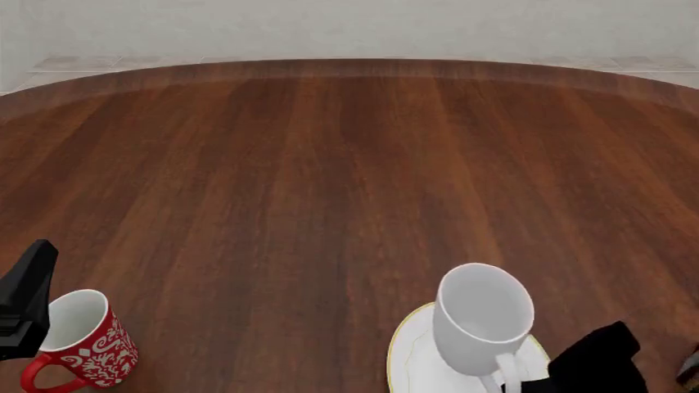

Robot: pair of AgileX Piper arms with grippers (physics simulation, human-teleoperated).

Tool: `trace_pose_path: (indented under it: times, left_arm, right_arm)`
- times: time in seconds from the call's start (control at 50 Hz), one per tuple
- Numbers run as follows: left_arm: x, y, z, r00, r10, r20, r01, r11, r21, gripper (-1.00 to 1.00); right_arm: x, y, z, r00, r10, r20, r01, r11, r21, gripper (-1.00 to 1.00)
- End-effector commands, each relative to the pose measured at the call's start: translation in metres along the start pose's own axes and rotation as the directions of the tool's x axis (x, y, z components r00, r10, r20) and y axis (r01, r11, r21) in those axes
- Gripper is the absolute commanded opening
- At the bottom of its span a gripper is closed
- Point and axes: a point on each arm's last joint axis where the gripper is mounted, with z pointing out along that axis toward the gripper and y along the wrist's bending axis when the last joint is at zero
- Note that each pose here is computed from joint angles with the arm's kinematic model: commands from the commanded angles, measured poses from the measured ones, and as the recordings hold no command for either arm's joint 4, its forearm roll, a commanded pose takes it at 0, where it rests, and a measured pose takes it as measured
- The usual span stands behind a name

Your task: Put the white mug on the plate.

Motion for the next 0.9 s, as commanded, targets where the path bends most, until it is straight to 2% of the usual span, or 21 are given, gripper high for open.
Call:
trace_pose_path:
  times: [0.02,0.5,0.52,0.9]
  left_arm:
    - [-0.0002,0.0,-0.0006,1.0,0.001,0.001,-0.001,1.0,0.0,1.0]
    - [-0.0002,0.0,-0.0007,1.0,0.001,0.001,-0.001,1.0,0.0,1.0]
    - [-0.0002,0.0,-0.0007,1.0,0.001,0.001,-0.001,1.0,0.0,1.0]
    - [-0.0002,0.0,-0.0007,1.0,0.001,0.001,-0.001,1.0,0.0,1.0]
  right_arm:
    - [0.0043,-0.0007,0.0066,1.0,0.028,-0.006,-0.028,1.0,-0.006,-1.0]
    - [0.0061,-0.0019,0.0088,0.999,0.04,-0.008,-0.04,0.999,-0.002,-1.0]
    - [0.006,-0.0018,0.0087,0.999,0.04,-0.009,-0.04,0.999,-0.002,1.0]
    - [0.005,-0.0031,0.0003,1.0,0.031,0.002,-0.031,0.999,0.005,1.0]
